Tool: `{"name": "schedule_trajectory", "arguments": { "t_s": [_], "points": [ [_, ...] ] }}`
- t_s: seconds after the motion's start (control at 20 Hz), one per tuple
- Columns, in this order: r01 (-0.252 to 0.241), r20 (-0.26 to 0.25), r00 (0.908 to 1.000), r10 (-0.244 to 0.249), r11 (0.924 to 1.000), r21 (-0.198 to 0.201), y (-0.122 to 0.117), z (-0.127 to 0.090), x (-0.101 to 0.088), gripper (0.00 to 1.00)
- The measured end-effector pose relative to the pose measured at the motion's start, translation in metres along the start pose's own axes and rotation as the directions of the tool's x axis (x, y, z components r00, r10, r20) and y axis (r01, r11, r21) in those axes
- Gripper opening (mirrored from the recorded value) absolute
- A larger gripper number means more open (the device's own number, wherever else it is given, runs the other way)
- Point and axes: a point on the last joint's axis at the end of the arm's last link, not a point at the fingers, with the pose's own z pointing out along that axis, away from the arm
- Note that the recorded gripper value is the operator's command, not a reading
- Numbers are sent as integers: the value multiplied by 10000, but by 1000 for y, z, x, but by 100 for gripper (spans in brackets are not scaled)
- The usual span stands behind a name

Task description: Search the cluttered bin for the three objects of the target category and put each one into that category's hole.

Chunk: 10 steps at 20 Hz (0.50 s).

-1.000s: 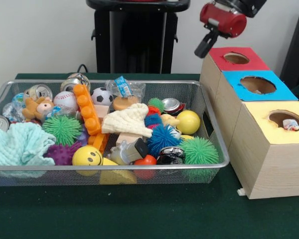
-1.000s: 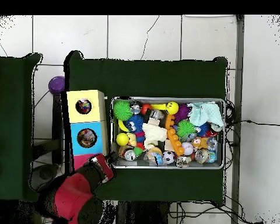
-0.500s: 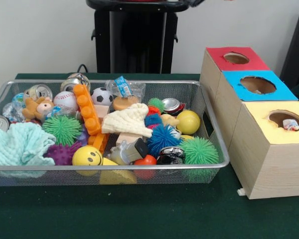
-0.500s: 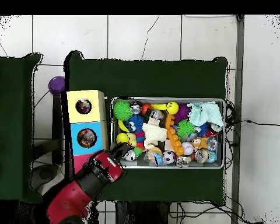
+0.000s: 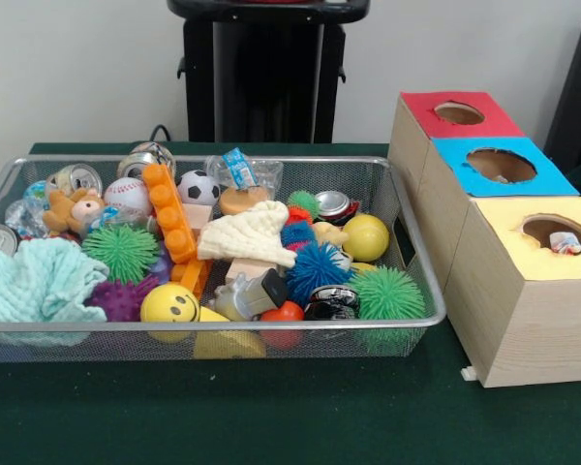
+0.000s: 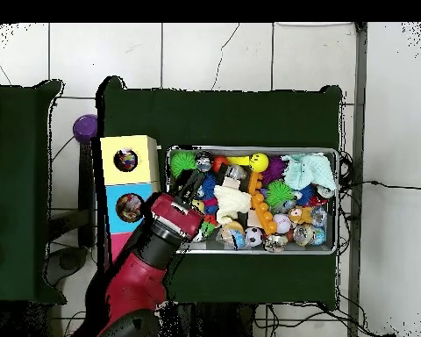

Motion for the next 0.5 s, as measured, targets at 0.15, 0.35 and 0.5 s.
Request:
{"name": "schedule_trajectory", "arguments": {
  "t_s": [0.15, 0.35, 0.5],
  "points": [
    [-171, -810, 9966, 174, 9998, 49, -8, 4, 2, 0],
    [-917, -2544, 9604, 1134, 9912, 959, -29, 10, -4, 0],
    [-1337, -3387, 9227, 1842, 9768, 1670, -37, 15, -11, 0]
  ]
}}
